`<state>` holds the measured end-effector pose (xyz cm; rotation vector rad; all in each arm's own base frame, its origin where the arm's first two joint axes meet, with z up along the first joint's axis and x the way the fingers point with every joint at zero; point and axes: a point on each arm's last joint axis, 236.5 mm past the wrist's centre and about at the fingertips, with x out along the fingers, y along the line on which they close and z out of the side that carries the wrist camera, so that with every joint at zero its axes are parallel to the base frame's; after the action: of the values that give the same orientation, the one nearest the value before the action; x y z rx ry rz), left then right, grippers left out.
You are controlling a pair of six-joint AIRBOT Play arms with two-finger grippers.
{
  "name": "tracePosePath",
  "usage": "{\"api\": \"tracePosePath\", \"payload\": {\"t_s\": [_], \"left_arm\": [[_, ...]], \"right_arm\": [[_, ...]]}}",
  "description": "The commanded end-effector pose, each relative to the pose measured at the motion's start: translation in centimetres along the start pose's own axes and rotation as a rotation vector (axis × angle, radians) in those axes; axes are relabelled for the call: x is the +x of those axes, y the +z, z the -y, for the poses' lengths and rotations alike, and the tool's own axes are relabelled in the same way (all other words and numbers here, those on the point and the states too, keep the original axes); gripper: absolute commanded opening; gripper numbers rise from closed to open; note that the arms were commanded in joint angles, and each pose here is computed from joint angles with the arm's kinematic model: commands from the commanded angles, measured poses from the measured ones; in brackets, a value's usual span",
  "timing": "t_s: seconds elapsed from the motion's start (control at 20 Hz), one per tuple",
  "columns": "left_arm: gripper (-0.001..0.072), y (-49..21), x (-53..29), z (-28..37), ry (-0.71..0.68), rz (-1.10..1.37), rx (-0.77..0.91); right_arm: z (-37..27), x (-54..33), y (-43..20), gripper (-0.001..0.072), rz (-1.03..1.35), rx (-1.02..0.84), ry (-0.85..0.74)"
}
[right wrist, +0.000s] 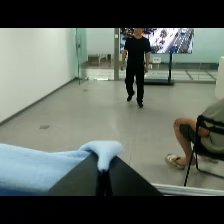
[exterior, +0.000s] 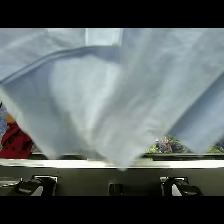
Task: Fold the clothes and pants, and hang the long-sleeved shirts on hangers.
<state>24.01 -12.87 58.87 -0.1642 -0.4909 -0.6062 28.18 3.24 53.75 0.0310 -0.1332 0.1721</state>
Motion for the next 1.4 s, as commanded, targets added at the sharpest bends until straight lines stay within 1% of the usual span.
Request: {"api": "tracePosePath", "payload": {"t_s": [0.0, 0.1, 0.2, 0.25, 0.35, 0.4, 0.5, 0.6, 0.7, 0.8, 0.85, 0.9, 0.95, 1.0, 1.05, 1.1, 1.2, 1.25, 1.35], "left_arm": [[0.0019, -9.2, 1.3, -5.6, 0.146, -0.215, 0.02], [0.0019, -19.5, 1.1, -10.2, 0.249, -0.423, -0.027], [0.0019, -31.0, -0.9, -14.6, 0.347, -0.634, -0.103], [0.0019, -35.6, -2.3, -16.5, 0.398, -0.707, -0.157], [0.002, -43.4, -5.0, -19.3, 0.483, -0.841, -0.258], [0.002, -46.2, -6.0, -20.2, 0.512, -0.894, -0.304], [0.0021, -51.0, -7.9, -21.4, 0.58, -0.97, -0.409], [0.0021, -54.5, -9.4, -21.2, 0.625, -1.03, -0.513], [0.0022, -57.3, -10.7, -19.9, 0.632, -1.105, -0.604], [0.0023, -59.1, -12.0, -18.4, 0.616, -1.182, -0.663], [0.0032, -59.4, -12.3, -17.8, 0.609, -1.206, -0.687], [0.0108, -59.3, -12.7, -17.7, 0.61, -1.22, -0.705], [0.0281, -58.8, -13.2, -17.9, 0.612, -1.237, -0.725], [0.0507, -58.0, -14.0, -18.4, 0.613, -1.272, -0.753], [0.0603, -57.0, -15.3, -19.1, 0.622, -1.31, -0.789], [0.0601, -55.8, -17.2, -19.9, 0.639, -1.358, -0.841], [0.0588, -54.2, -22.6, -20.1, 0.664, -1.489, -0.96], [0.0588, -53.9, -25.4, -19.3, 0.651, -1.556, -1.019], [0.0573, -54.9, -29.7, -17.0, 0.655, -1.634, -1.14]], "right_arm": [[1.5, 5.8, -9.7, 0.0038, -0.309, 0.065, 0.03], [2.7, 11.2, -19.0, 0.0038, -0.537, 0.163, 0.068], [3.4, 16.5, -29.0, 0.0038, -0.715, 0.309, 0.107], [3.1, 19.0, -34.0, 0.0038, -0.788, 0.459, 0.121], [1.7, 22.6, -41.3, 0.0038, -0.872, 0.82, 0.134], [0.8, 23.6, -44.1, 0.0038, -0.911, 0.952, 0.156], [-1.3, 23.7, -49.2, 0.0039, -1.024, 1.117, 0.199], [-4.0, 22.1, -53.5, 0.0039, -1.171, 1.138, 0.234], [-6.0, 20.6, -56.5, 0.0039, -1.274, 1.076, 0.26], [-6.2, 19.7, -58.2, 0.004, -1.323, 0.996, 0.235], [-6.0, 19.6, -58.1, 0.0056, -1.323, 0.982, 0.231], [-5.1, 19.7, -57.5, 0.0171, -1.316, 0.982, 0.228], [-3.6, 19.6, -56.3, 0.0421, -1.3, 0.981, 0.224], [-1.5, 19.4, -54.9, 0.0585, -1.28, 0.966, 0.218], [1.7, 18.7, -53.4, 0.0593, -1.268, 0.923, 0.19], [5.5, 17.3, -52.5, 0.0597, -1.279, 0.87, 0.123], [13.9, 11.3, -52.0, 0.0602, -1.384, 0.783, -0.109], [16.9, 7.8, -52.2, 0.0606, -1.465, 0.751, -0.213], [20.1, 2.1, -52.6, 0.0607, -1.6, 0.753, -0.333]]}}
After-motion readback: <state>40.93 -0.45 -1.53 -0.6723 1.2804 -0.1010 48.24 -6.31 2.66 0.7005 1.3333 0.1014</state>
